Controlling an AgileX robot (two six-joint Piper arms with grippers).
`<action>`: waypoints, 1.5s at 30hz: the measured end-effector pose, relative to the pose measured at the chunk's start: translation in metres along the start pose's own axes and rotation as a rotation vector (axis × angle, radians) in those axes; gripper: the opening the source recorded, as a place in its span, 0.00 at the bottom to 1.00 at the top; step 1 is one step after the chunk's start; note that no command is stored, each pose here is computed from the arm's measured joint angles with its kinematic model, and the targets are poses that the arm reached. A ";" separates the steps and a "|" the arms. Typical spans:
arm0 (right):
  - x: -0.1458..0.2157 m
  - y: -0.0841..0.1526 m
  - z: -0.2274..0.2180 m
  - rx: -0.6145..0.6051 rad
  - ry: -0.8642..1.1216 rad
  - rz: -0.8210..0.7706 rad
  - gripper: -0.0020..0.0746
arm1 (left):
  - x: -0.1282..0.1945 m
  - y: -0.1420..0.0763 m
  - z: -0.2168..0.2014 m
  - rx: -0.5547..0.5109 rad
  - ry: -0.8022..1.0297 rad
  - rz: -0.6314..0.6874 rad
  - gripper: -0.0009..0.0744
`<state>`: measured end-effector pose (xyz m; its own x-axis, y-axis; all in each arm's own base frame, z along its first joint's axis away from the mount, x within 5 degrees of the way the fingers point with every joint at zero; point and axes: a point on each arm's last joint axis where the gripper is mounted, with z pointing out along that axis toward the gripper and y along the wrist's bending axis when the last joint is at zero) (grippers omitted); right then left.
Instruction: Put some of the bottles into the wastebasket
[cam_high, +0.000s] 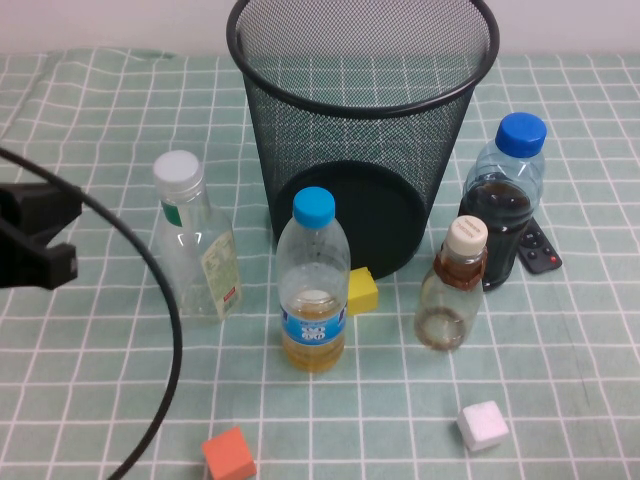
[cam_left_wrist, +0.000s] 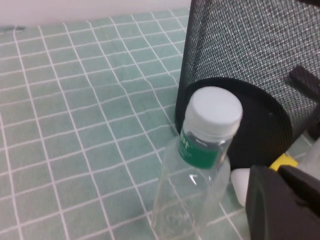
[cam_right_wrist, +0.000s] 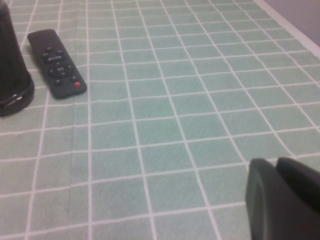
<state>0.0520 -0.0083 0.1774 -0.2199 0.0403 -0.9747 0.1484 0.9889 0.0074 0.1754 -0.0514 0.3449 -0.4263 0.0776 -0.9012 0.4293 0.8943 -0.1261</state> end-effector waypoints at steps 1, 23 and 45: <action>0.000 0.000 0.000 -0.002 0.000 0.000 0.03 | -0.001 0.001 0.004 0.001 -0.005 0.003 0.01; -0.001 -0.003 0.000 0.031 -0.009 -0.100 0.03 | -0.004 0.006 0.018 0.015 -0.034 0.014 0.01; -0.105 0.018 -0.023 -0.241 -0.150 0.419 0.03 | 0.001 0.001 0.029 0.115 0.012 0.114 0.01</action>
<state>0.0556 0.0083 0.2848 -0.0456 0.4376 -0.8980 -0.0365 0.8976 0.4392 0.1983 -0.0634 0.3320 -0.3792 0.1816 -0.9073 0.5637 0.8229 -0.0709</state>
